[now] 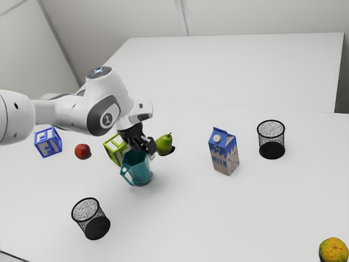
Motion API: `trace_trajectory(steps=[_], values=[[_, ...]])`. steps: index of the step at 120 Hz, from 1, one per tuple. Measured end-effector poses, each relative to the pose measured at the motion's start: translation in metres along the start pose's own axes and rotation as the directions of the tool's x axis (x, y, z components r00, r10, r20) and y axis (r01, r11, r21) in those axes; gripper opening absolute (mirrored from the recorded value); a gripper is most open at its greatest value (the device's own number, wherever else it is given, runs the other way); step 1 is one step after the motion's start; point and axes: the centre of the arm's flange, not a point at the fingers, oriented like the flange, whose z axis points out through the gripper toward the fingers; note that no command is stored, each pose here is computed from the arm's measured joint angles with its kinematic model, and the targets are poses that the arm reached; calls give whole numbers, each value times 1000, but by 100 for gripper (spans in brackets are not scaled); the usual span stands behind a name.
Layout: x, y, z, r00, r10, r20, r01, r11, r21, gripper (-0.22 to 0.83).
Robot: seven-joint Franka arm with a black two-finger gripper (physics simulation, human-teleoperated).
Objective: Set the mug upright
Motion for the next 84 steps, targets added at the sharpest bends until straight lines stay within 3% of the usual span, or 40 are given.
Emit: trace_trajectory(steps=[12, 34, 72, 84], values=[[4, -1, -17, 1000, -8, -22, 8, 1000, -6, 39], [37, -20, -70, 998, -48, -37, 48, 999, -6, 46], [93, -45, -115, 995, -84, 60, 83, 996, 13, 58], [97, -57, -115, 989, -108, 104, 107, 994, 12, 59]])
